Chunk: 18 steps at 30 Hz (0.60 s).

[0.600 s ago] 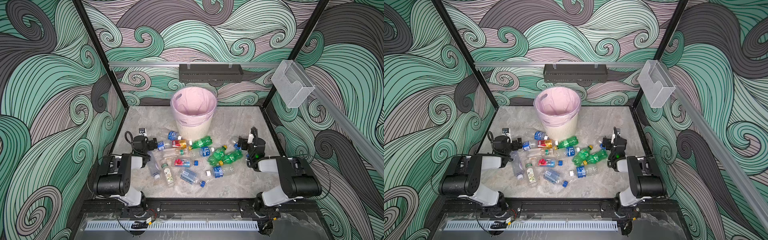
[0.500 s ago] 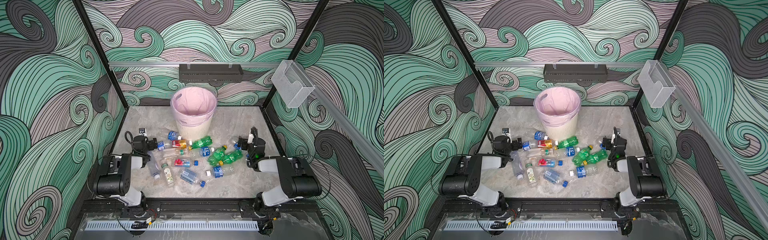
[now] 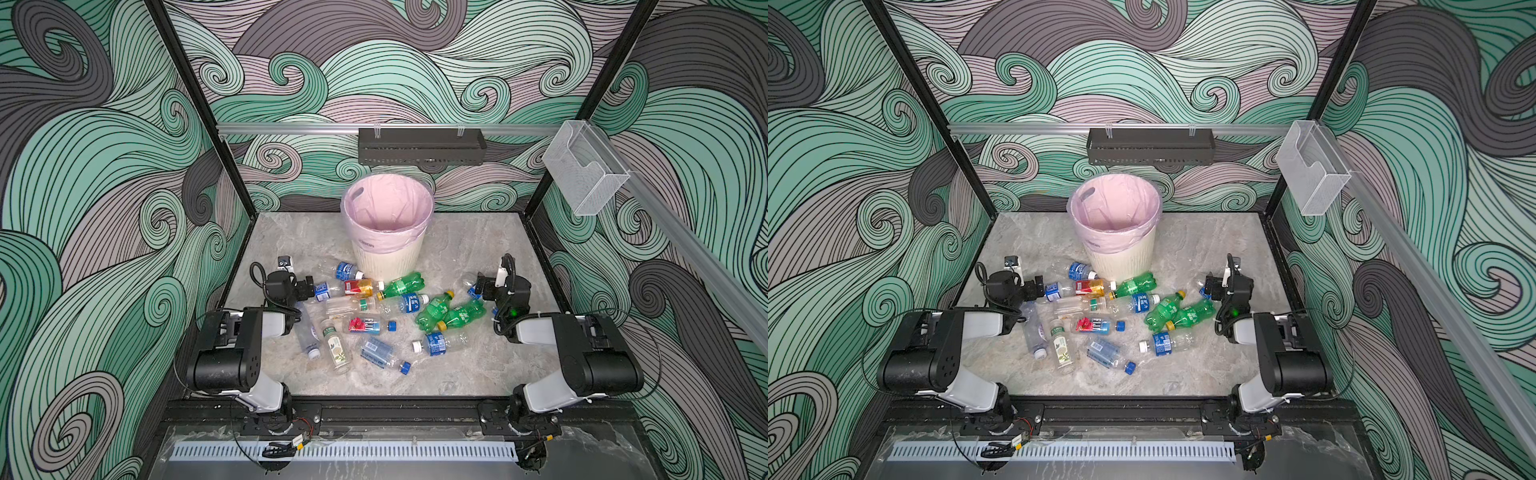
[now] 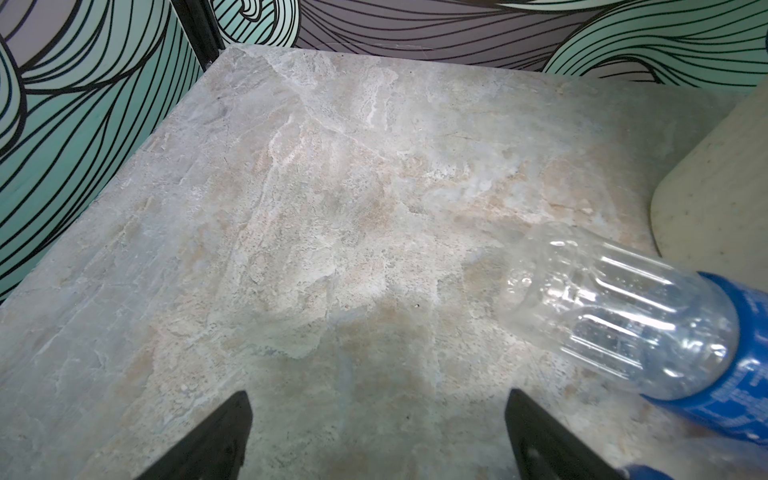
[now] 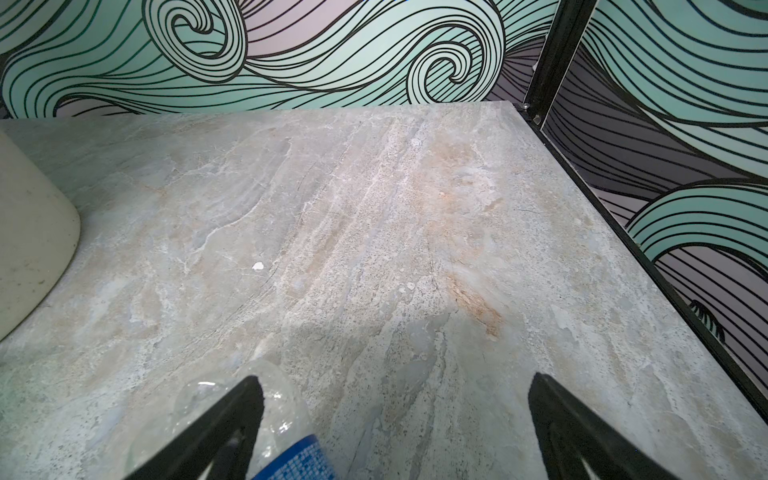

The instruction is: Throw the plastic bottles in the bin

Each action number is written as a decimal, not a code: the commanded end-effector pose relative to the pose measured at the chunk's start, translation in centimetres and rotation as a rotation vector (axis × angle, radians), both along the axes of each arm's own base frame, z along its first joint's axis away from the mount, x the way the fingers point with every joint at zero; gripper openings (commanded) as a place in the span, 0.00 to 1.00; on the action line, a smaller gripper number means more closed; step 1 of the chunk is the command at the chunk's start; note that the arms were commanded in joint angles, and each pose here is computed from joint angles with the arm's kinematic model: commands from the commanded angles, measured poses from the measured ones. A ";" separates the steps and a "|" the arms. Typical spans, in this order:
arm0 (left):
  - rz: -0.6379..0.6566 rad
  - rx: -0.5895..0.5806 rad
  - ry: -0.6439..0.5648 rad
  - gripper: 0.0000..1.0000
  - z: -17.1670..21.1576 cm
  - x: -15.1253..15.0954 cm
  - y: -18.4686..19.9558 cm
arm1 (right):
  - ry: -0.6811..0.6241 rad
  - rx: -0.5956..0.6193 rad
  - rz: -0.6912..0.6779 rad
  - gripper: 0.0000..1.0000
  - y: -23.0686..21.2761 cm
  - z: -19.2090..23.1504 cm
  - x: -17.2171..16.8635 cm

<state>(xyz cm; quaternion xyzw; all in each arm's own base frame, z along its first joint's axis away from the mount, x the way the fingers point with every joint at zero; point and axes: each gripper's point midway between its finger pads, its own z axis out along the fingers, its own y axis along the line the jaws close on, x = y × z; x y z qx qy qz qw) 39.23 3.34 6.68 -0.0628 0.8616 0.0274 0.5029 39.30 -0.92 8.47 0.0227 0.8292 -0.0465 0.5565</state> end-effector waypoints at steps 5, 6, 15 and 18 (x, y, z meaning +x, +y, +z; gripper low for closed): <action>0.000 0.006 -0.042 0.96 1.7 0.8 0.3 | -0.023 -0.016 -0.003 1.00 -0.1 0.8 0.4; 0.000 0.007 -0.039 0.96 1.6 0.8 0.3 | -0.024 -0.015 -0.004 1.00 -0.1 0.9 0.4; -0.001 0.007 -0.044 0.95 1.7 0.8 0.2 | -0.027 -0.016 -0.004 1.00 -0.1 0.9 0.3; -0.002 0.007 -0.046 0.95 1.8 0.7 0.2 | -0.029 -0.015 -0.003 1.00 -0.1 1.0 0.3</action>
